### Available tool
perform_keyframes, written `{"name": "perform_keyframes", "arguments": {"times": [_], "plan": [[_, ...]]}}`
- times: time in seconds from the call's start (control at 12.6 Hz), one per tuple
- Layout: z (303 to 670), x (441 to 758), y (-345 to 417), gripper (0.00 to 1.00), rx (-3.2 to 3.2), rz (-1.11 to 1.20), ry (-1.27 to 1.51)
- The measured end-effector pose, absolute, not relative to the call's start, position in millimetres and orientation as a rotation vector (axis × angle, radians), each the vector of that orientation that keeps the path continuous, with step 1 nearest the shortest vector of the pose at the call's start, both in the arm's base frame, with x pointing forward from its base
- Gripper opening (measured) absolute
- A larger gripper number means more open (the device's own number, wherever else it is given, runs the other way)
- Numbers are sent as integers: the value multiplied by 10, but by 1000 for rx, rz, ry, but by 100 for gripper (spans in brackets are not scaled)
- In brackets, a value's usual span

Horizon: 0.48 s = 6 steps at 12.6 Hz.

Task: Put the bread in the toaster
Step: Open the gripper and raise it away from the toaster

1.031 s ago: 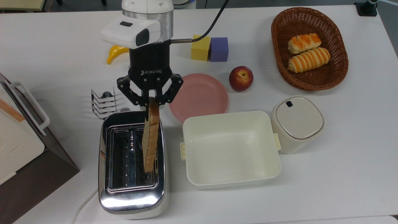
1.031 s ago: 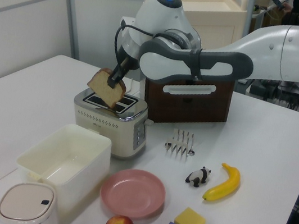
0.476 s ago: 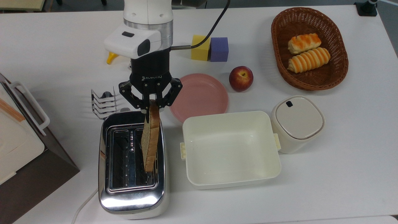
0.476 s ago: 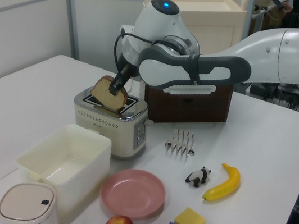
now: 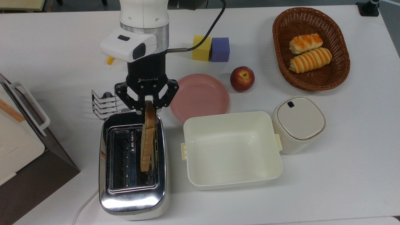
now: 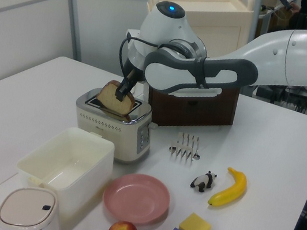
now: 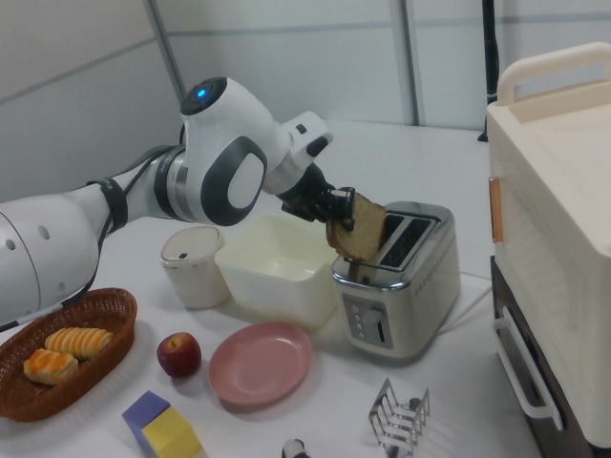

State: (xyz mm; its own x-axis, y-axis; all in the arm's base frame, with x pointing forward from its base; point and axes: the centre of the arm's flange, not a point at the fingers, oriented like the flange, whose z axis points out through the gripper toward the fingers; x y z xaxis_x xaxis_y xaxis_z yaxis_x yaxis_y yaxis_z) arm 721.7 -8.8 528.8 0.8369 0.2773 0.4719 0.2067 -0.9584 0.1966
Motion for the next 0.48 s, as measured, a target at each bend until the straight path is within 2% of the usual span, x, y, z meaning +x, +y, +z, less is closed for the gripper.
{"name": "perform_keyframes", "arguments": {"times": [0.08,0.4,0.48], "plan": [[5285,7217,-111,30,2878,769,377],[5281,7215,-171,91,2878,767,364],[5283,7215,-171,99,2878,767,364]]}}
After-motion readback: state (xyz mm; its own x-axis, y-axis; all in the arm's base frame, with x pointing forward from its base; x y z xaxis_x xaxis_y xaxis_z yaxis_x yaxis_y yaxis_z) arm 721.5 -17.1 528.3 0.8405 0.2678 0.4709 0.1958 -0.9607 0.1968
